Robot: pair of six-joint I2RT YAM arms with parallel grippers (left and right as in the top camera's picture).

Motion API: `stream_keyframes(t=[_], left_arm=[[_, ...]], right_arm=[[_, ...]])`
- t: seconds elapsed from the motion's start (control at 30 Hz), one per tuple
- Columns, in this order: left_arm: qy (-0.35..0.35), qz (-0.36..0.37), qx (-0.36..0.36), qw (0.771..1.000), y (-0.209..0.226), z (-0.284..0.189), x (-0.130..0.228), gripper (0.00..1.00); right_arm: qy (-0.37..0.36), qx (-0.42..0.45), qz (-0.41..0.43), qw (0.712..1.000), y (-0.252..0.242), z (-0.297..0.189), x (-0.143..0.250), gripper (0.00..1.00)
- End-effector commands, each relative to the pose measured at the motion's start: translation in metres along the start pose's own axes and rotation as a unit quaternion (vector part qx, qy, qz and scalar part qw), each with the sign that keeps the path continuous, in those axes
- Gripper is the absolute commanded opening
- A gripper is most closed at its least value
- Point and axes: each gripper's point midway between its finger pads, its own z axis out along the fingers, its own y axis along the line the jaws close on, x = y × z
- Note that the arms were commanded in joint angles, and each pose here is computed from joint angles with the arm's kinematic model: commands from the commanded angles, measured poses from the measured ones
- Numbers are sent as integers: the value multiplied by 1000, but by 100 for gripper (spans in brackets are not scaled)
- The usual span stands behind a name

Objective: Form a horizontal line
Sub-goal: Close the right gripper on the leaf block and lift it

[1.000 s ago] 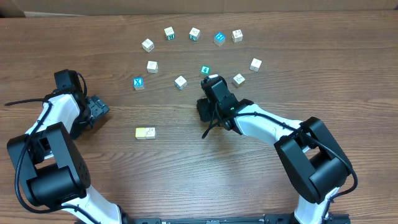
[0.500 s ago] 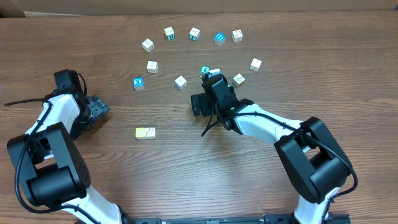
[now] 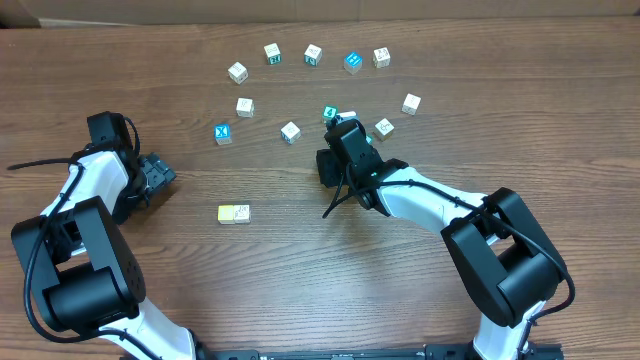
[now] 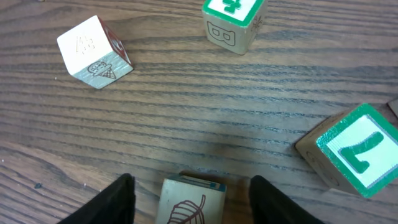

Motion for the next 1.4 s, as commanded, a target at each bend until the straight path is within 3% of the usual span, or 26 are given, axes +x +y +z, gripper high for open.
stream_keyframes(t=[0.0,0.1,0.3,0.5,1.03,1.37], left_arm=[[12,2,-10,1000,3,7,7,99],[12,2,-10,1000,3,7,7,99],[12,2,-10,1000,3,7,7,100],[12,2,-10,1000,3,7,7,99],[12,2,-10,1000,3,7,7,99],[12,2,-10,1000,3,7,7,100]], right_arm=[[2,1,3,1000,-1,0,1,52],[6,3,3,1000,-1,0,2,40],[15,6,2,1000,-3,0,7,39],[18,5,-1,1000,0,0,10,29],[17,0,-5,1000,6,-1,11,28],[21,2,-5,1000,6,-5,11,18]])
